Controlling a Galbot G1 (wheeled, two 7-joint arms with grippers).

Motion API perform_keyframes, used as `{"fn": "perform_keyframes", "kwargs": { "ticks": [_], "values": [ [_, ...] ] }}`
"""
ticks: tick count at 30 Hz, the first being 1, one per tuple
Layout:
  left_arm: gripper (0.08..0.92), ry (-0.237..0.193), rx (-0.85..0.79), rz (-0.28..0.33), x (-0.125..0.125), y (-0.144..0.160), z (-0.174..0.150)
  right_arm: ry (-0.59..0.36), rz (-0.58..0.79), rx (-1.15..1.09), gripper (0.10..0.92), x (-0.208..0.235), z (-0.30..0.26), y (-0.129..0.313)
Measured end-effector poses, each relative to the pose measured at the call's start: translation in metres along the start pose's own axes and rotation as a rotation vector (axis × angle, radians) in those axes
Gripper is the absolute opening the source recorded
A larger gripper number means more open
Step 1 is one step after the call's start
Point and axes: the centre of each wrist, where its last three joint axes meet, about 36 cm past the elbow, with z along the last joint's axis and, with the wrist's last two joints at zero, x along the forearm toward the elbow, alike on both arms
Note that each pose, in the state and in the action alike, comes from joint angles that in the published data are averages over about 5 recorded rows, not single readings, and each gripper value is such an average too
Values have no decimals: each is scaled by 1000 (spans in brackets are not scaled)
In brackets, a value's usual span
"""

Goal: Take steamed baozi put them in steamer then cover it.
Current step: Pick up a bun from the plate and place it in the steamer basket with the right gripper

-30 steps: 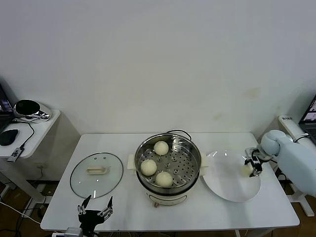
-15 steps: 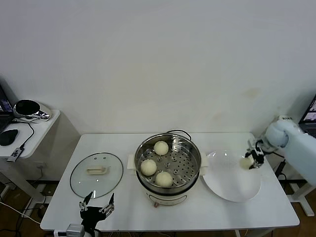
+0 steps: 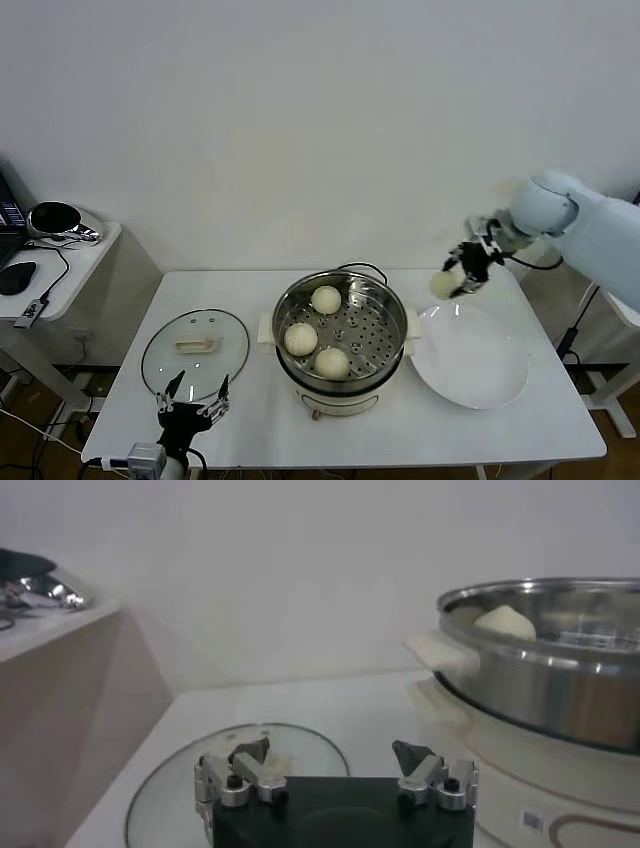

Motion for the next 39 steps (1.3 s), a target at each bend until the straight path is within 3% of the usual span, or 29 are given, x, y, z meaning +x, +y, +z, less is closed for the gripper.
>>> {"fn": "perform_keyframes", "kwargs": {
  "ticks": [8, 17, 39],
  "values": [
    [823, -19, -9, -7, 2, 4, -6, -33, -68, 2, 560, 0, -69, -11],
    [823, -28, -6, -4, 3, 4, -9, -11, -134, -16, 560, -32, -115, -12],
    [823, -12, 13, -3, -3, 3, -1, 73, -185, -57, 561, -122, -128, -8]
  ]
}}
